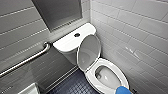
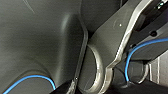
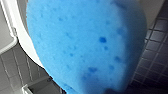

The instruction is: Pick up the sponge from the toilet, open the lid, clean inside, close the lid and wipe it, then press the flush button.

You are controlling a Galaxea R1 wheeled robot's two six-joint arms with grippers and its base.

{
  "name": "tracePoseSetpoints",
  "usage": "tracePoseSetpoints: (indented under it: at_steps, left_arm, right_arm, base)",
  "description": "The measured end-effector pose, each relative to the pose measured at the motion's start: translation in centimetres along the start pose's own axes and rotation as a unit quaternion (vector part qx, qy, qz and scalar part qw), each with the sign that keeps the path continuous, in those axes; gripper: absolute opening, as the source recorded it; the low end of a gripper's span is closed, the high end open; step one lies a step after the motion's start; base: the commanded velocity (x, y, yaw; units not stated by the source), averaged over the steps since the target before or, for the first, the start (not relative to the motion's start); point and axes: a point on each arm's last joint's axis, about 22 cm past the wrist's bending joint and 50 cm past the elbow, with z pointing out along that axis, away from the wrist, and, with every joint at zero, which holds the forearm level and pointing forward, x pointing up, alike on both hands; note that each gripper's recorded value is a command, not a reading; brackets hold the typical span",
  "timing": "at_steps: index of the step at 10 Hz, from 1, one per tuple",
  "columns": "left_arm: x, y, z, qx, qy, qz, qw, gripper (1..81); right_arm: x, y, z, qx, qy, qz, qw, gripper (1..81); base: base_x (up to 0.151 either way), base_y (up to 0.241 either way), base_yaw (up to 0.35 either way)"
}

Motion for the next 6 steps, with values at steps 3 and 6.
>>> tracePoseSetpoints:
  at_steps: [3, 6]
  left_arm:
    - [3.6, -0.3, -2.1, -0.016, 0.019, 0.012, 0.9996, 81.1]
    - [7.0, 1.1, -5.0, -0.048, 0.036, 0.024, 0.9979, 81.1]
  right_arm:
    - [0.5, 6.5, -5.7, -0.072, 0.011, 0.007, 0.9973, 1.0]
    - [-3.3, 11.1, -8.6, -0.120, -0.015, 0.004, 0.9927, 1.0]
  base:
    - [0.000, 0.000, 0.000]
    - [0.000, 0.000, 0.000]
